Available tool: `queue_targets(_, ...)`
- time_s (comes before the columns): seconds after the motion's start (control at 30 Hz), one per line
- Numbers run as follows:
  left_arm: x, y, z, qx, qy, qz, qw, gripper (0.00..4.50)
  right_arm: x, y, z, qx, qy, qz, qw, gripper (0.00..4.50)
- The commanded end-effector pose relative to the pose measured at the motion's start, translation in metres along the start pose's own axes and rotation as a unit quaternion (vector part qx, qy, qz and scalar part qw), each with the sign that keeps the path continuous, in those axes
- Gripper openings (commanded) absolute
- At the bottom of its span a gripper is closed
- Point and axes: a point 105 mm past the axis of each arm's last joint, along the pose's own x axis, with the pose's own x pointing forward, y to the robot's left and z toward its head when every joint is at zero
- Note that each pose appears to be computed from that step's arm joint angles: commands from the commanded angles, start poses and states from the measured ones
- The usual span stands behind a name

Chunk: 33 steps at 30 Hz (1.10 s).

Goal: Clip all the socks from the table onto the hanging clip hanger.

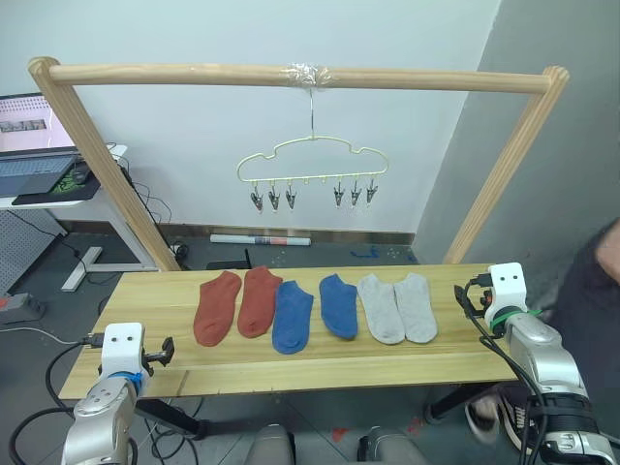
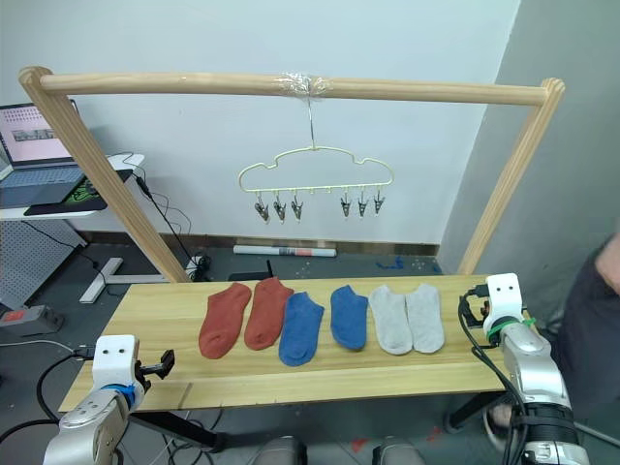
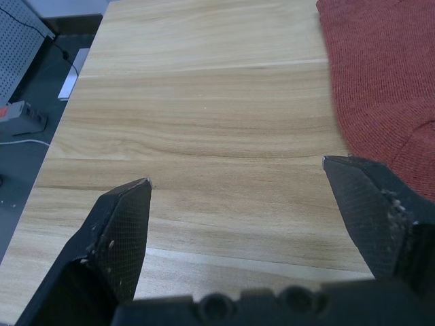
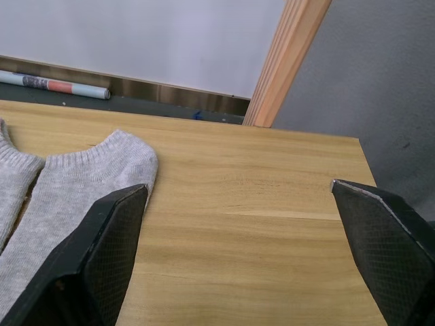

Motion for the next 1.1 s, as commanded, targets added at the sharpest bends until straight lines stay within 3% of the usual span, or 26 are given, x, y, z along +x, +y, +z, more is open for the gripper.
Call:
queue_targets(0.03, -0.002, 0.007, 0.014, -0.002, -0.023, 0.009, 1.000, 4.48, -0.001, -0.011, 0.016, -0.003, -0.025, -0.014, 1.000, 4.50)
queue_targets(0.43, -0.010, 0.006, 0.042, 0.000, -0.074, -0.010, 0.997, 4.48, 0.000, -0.006, 0.028, -0.006, -0.039, -0.006, 0.999, 4.50)
queue_targets(0.63, -0.035, -0.013, 0.091, 0.007, -0.162, -0.070, 0.984, 4.48, -0.004, 0.011, 0.049, -0.008, -0.070, 0.037, 0.997, 4.50)
queue_targets(0.8, -0.055, -0.047, 0.137, 0.022, -0.247, -0.145, 0.958, 4.48, -0.016, 0.052, 0.092, -0.013, -0.134, 0.157, 0.978, 4.50)
queue_targets(0.93, -0.069, -0.083, 0.176, 0.011, -0.309, -0.208, 0.928, 3.59, -0.043, 0.099, 0.140, 0.001, -0.214, 0.315, 0.925, 4.50)
queue_targets(1.1, -0.070, -0.113, 0.201, 0.005, -0.330, -0.240, 0.913, 2.25, -0.072, 0.139, 0.182, -0.008, -0.279, 0.424, 0.861, 4.50)
